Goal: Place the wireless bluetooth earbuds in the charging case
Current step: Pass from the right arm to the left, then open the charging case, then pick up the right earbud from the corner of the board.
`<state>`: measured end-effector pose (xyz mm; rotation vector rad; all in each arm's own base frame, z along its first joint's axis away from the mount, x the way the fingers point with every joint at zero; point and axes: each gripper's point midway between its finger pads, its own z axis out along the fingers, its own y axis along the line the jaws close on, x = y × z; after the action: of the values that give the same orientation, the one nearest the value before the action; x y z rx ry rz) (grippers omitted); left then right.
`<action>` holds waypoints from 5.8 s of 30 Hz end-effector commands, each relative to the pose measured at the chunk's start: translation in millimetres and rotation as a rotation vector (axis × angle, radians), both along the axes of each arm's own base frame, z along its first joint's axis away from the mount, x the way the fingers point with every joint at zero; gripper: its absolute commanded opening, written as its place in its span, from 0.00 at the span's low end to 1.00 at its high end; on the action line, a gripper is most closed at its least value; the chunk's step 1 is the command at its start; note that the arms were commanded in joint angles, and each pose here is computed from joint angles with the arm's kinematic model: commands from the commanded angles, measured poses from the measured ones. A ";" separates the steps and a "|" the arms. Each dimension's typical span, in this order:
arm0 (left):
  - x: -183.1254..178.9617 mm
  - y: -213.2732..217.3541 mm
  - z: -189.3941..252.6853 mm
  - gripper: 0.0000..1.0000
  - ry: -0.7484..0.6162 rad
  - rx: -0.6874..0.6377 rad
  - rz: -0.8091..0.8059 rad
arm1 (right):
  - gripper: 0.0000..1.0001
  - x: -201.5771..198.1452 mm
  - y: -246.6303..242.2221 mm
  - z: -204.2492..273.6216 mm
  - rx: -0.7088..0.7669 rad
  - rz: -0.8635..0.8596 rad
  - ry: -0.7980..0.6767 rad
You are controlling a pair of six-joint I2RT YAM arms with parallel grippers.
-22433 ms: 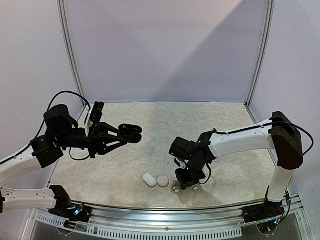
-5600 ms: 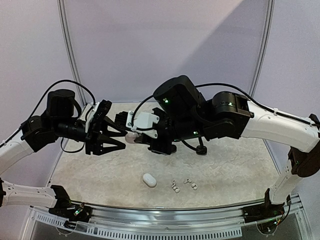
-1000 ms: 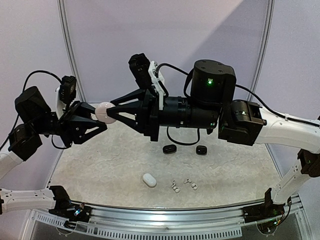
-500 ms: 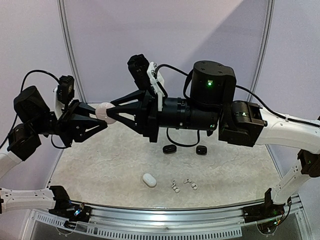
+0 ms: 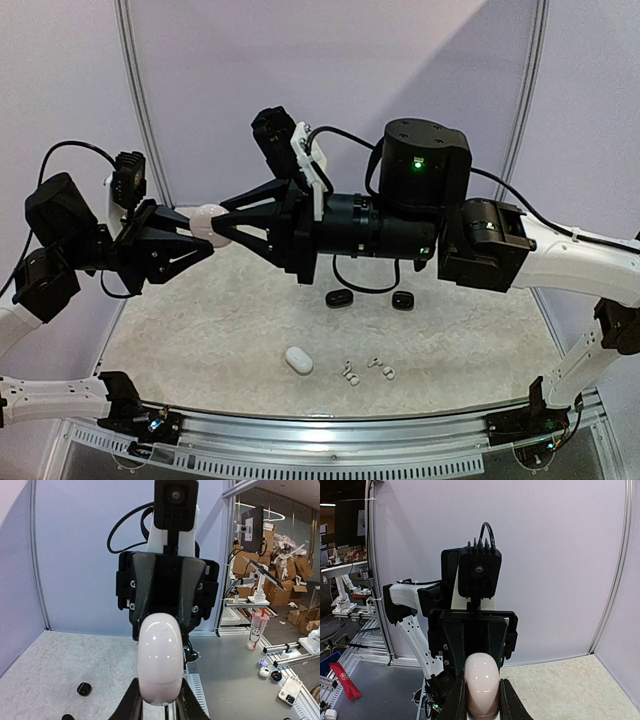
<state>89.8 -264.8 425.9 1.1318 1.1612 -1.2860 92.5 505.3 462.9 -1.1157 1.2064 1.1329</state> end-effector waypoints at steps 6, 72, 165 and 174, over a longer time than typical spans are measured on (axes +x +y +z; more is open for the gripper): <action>-12.7 -2.1 -1.5 0.22 0.021 -0.003 -0.052 | 0.00 4.6 5.9 -7.4 -0.033 -0.026 -0.014; 2.0 -10.0 -95.4 0.00 0.178 0.133 0.053 | 0.49 120.3 -53.4 -25.6 -0.122 -0.418 0.427; -1.9 13.8 -184.0 0.00 -0.411 0.194 0.132 | 0.13 108.8 -196.0 -441.0 -1.101 -1.223 1.395; -1.5 13.7 -185.0 0.00 -0.413 0.197 0.133 | 0.22 126.9 -204.1 -432.9 -1.112 -1.248 1.306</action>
<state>89.5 -251.0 247.6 1.3488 1.0339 -0.7985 205.0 305.8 27.3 0.1667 3.1308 -0.0216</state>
